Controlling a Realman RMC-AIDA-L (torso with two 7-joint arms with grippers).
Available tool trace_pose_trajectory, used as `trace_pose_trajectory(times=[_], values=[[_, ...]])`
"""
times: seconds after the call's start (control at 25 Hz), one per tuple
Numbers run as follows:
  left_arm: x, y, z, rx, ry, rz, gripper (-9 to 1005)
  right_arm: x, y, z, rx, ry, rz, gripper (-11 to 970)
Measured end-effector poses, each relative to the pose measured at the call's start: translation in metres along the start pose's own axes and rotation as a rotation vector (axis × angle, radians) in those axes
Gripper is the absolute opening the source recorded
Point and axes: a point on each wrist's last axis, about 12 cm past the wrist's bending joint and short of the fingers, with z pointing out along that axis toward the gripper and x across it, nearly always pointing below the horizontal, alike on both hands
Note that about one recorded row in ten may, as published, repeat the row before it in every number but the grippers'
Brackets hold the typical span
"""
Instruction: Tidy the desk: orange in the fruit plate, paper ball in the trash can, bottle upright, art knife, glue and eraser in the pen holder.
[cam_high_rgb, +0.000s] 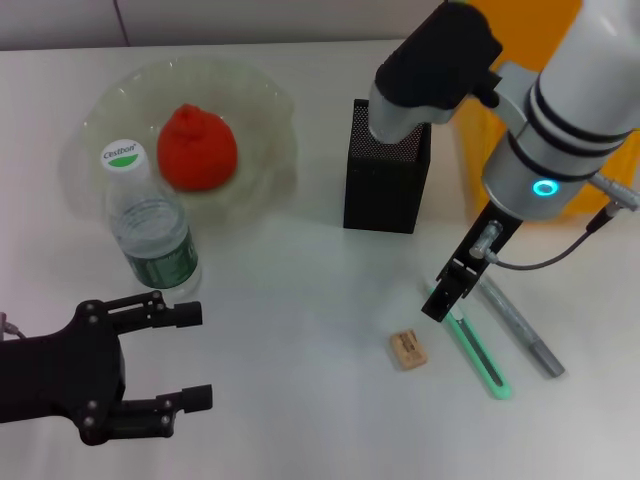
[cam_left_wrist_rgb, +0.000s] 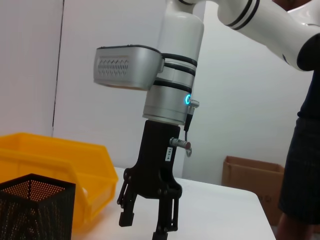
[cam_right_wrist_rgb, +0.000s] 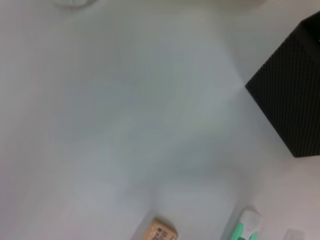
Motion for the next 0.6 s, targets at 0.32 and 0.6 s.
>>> trace_pose_trajectory(times=[0.32,0.6], values=[[0.001,0.001,0.002,-0.004,0.007,0.000,783,0.001,-0.002,0.022,0.005,0.009,0.024,842],[0.001,0.002,0.002,-0.005,0.007,0.001,783,0.003,-0.005,0.034,0.012,-0.003,0.040,842]])
